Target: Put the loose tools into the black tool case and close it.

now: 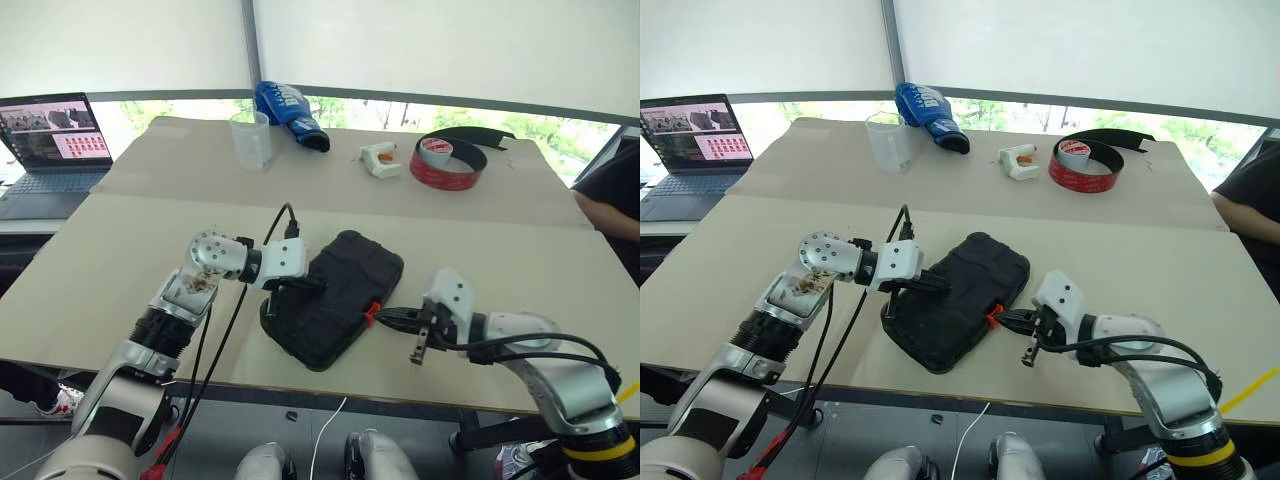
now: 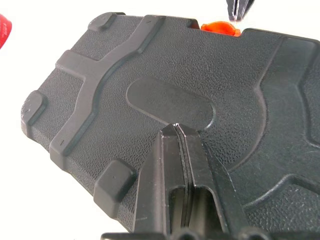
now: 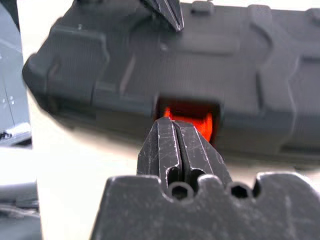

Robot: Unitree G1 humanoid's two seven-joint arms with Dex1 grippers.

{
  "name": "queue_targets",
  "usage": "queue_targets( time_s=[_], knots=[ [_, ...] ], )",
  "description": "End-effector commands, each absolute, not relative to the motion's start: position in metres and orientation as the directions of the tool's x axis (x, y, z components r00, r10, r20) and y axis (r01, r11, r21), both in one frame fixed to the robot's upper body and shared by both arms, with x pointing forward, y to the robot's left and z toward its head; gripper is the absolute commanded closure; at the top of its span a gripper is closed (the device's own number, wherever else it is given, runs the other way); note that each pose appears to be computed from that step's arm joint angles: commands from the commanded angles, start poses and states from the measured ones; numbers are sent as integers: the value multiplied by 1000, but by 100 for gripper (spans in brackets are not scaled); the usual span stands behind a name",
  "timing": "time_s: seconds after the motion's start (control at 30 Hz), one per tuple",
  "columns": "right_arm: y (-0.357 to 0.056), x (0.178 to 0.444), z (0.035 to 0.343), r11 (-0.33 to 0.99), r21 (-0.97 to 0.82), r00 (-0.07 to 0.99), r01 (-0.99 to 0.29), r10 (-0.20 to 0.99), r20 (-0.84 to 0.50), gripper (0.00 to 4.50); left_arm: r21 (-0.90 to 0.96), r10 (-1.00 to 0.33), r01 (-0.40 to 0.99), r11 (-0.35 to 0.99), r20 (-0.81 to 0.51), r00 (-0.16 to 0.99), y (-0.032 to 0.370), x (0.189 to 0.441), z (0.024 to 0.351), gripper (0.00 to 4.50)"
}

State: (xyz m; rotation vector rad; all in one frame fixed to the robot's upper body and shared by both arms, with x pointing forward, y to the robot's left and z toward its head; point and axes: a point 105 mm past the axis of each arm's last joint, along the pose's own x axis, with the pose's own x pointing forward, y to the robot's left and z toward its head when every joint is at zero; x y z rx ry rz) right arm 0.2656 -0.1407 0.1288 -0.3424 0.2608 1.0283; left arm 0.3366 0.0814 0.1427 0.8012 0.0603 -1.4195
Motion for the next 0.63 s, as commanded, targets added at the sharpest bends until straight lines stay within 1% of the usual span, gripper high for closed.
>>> queue_targets(
  time_s=[0.03, 0.1, 0.13, 0.17, 0.2, 0.23, 0.27, 0.3, 0.33, 0.37, 0.43, 0.53, 0.63],
  knots=[
    [-165, 261, 149, 448, -181, 482, -876, 795, -367, 339, 308, -811, 951, 32, -548, 205, 122, 328, 125, 346],
    [-180, 258, 154, 430, -187, 469, -883, 791, -394, 267, 266, -809, 959, 103, -538, 236, 146, 320, 131, 275],
    [-188, 256, 160, 416, -181, 453, -891, 795, -404, 233, 224, -808, 962, 156, -532, 255, 163, 313, 135, 237],
    [-197, 254, 167, 400, -174, 436, -900, 800, -413, 202, 170, -807, 962, 213, -525, 272, 181, 304, 142, 213],
    [-204, 252, 173, 388, -169, 422, -906, 804, -419, 156, 116, -807, 959, 260, -520, 281, 194, 296, 148, 171],
    [-209, 251, 177, 378, -166, 412, -911, 808, -422, 128, 79, -807, 954, 288, -517, 286, 201, 289, 153, 143],
    [-214, 250, 181, 371, -165, 406, -914, 810, -423, 125, 43, -808, 947, 317, -511, 294, 209, 283, 158, 110],
    [-220, 251, 185, 366, -170, 403, -915, 806, -433, 121, 22, -803, 935, 353, -505, 315, 219, 278, 164, 66],
    [-226, 254, 191, 367, -180, 408, -913, 799, -441, 120, 28, -788, 913, 406, -496, 366, 234, 274, 171, 39],
    [-231, 257, 200, 370, -179, 411, -911, 802, -433, 120, 33, -764, 884, 466, -490, 420, 248, 272, 179, 2],
    [-235, 260, 212, 377, -165, 411, -911, 816, -407, 120, 50, -732, 850, 525, -483, 481, 262, 268, 187, 0],
    [-233, 260, 222, 356, -117, 374, -927, 852, -367, 120, 60, -726, 833, 549, -458, 512, 266, 260, 194, 0],
    [-225, 261, 225, 328, -96, 341, -940, 874, -346, 120, 76, -727, 829, 555, -440, 527, 264, 255, 193, 0]
  ],
)
